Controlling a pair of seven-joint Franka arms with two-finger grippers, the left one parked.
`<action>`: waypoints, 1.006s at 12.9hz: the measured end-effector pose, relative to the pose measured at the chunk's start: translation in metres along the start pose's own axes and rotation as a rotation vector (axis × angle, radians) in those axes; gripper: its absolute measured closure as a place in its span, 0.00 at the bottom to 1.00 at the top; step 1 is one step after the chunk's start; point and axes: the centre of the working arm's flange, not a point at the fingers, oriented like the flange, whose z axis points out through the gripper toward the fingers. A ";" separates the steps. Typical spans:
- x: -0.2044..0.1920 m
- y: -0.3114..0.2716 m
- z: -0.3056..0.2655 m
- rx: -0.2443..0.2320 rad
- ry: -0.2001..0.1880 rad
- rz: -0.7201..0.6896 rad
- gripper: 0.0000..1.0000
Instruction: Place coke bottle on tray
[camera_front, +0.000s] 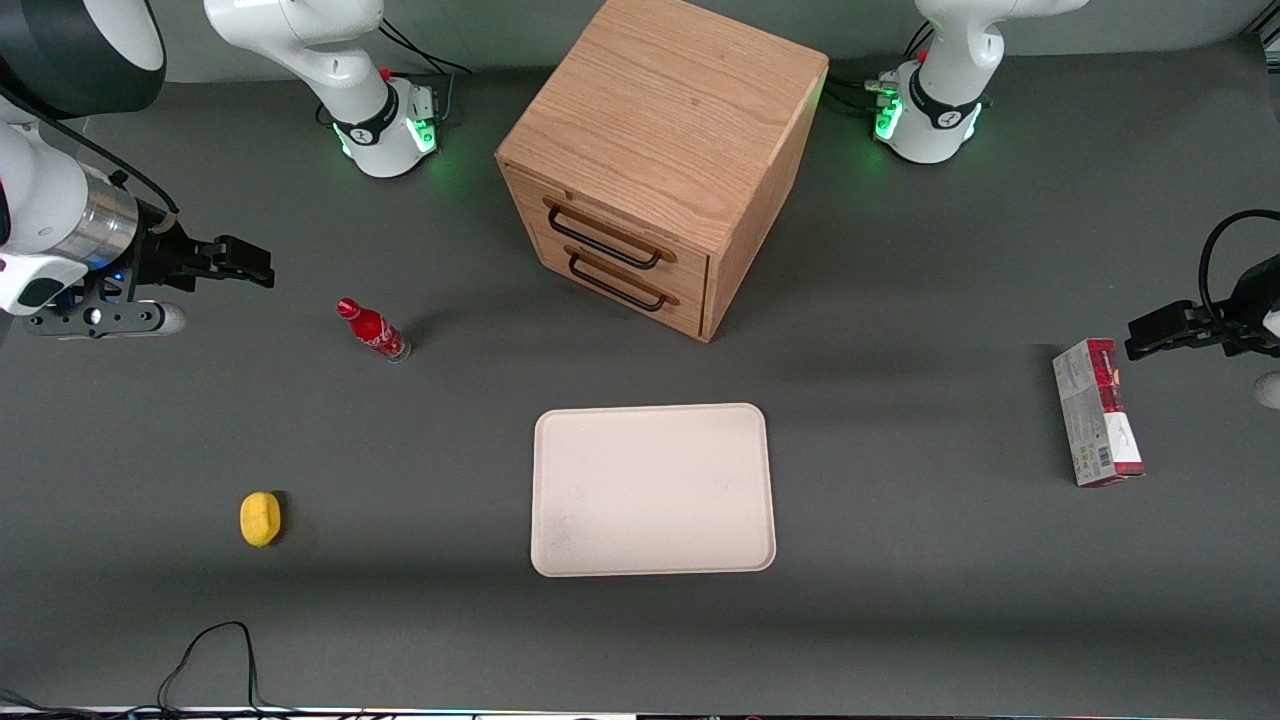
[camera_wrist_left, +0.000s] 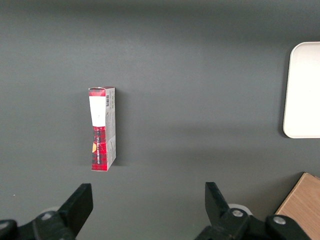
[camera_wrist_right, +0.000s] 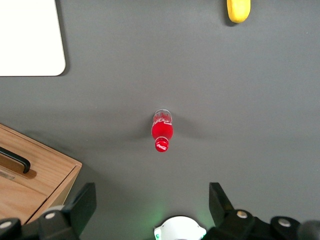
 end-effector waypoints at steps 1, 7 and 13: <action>0.000 0.000 0.002 -0.001 -0.008 -0.001 0.00; -0.027 0.000 0.018 -0.005 -0.035 -0.024 0.00; -0.096 0.009 0.043 0.003 0.017 -0.058 0.00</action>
